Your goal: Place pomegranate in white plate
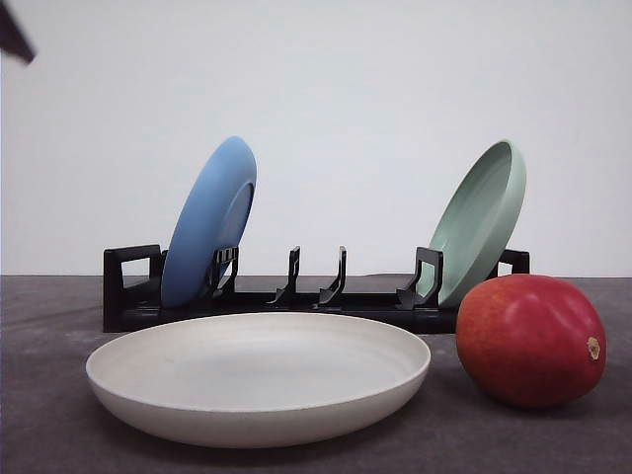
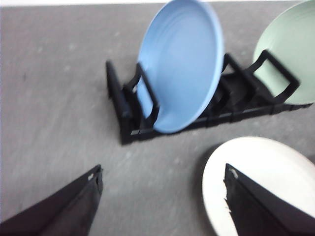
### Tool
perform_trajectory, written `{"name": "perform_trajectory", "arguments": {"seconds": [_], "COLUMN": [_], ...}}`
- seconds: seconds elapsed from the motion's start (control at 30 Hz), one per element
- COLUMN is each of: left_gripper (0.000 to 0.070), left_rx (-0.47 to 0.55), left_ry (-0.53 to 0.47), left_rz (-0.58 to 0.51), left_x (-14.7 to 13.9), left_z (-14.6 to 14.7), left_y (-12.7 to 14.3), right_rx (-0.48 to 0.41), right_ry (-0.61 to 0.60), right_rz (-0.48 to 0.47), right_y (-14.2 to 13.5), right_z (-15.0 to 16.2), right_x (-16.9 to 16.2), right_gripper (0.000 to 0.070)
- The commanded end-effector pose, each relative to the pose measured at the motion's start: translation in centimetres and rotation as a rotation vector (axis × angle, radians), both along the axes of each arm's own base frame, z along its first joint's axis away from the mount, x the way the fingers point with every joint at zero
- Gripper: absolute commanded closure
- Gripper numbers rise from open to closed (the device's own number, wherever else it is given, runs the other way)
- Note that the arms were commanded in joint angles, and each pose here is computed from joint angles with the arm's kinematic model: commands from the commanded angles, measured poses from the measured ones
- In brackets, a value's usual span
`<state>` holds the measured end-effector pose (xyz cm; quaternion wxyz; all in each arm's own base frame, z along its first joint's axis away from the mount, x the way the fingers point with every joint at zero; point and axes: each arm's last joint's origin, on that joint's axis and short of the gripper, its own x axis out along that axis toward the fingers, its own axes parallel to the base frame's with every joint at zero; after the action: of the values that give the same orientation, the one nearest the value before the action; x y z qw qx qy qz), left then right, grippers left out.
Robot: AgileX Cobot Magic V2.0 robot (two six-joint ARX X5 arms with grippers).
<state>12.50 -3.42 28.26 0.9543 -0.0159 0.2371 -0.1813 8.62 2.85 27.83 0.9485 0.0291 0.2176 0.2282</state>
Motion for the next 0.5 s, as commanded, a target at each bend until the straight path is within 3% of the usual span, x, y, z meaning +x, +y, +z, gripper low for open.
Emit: {"name": "perform_trajectory", "arguments": {"seconds": [0.0,0.2,0.33,0.47], "left_gripper": [0.0229,0.0229,0.0229,0.0229], "left_rx": [-0.022,-0.026,-0.040,-0.041], "left_ry": [0.000,0.015,0.016,0.018], "left_rz": [0.026,0.048,0.055,0.056], "left_x": [-0.3,-1.1,-1.2,-1.2], "left_z": [-0.5,-1.2,-1.1,-1.1], "left_y": [0.2,0.7,0.7,0.7], "right_rx": [0.045,0.144,0.146,0.148], "right_ry": [0.009,0.170,0.307,0.438], "right_rz": [0.014,-0.023,-0.049,-0.045], "right_y": [0.1,0.3,0.7,1.3], "right_z": [0.4,-0.3,-1.3,-2.4], "right_x": [-0.1,0.5,1.9,3.7], "right_gripper": [0.0289,0.0288,0.0283,0.0207]}}
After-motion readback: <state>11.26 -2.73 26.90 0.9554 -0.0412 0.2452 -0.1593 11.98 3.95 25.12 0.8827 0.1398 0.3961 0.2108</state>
